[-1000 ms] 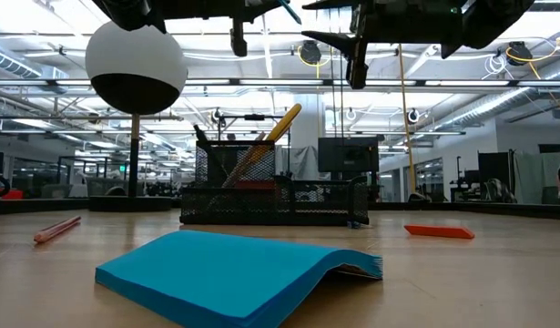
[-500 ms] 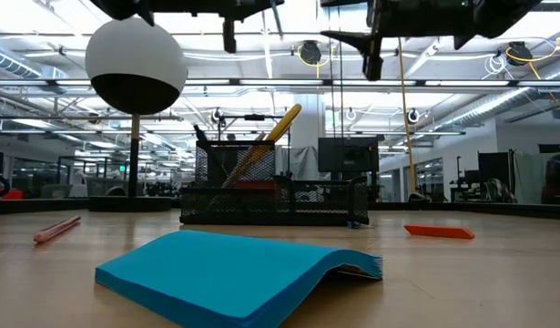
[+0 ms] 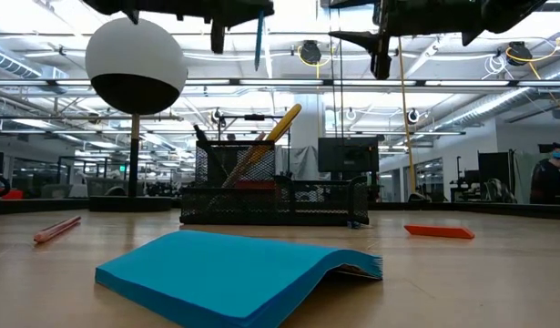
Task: Pick and place office supplies into organizer
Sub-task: Put the blue pencil into the desk organizer
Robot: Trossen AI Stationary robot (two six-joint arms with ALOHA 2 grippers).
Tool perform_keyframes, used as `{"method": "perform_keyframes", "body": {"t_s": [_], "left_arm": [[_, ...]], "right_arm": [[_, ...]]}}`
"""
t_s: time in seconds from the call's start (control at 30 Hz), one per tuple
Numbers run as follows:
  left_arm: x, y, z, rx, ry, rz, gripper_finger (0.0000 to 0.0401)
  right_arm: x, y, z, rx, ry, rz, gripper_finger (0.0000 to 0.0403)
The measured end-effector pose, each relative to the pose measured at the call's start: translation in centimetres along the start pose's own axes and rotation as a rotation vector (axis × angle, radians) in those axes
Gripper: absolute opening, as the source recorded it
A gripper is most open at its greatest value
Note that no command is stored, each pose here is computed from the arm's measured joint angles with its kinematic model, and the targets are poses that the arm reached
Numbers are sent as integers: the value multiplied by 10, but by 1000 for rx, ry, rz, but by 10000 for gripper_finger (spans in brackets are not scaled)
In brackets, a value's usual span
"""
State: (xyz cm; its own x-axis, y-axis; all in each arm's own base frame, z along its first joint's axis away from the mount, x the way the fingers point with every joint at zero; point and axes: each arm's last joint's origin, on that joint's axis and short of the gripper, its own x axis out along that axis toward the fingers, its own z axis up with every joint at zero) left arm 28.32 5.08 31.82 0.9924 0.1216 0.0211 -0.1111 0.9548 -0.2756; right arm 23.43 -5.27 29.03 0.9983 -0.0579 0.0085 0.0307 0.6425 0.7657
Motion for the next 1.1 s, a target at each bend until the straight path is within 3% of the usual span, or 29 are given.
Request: {"method": "perform_keyframes", "body": {"t_s": [0.43,0.63,0.73,0.9,1.1], "left_arm": [[-16,13,-46,19,-72,-2,0],[-23,18,-66,46,-16,18,0],[-29,23,-81,41,9,41,0],[-46,29,-94,22,-92,50,0],[-59,38,-112,-18,-67,87,0]], "right_arm": [[0,0,0,37,-1,0,163],[0,-1,-1,59,5,-13,164],[0,-2,-1,73,9,-18,164],[0,-2,-2,89,12,-23,164],[0,-3,-1,97,-8,-43,161]]}}
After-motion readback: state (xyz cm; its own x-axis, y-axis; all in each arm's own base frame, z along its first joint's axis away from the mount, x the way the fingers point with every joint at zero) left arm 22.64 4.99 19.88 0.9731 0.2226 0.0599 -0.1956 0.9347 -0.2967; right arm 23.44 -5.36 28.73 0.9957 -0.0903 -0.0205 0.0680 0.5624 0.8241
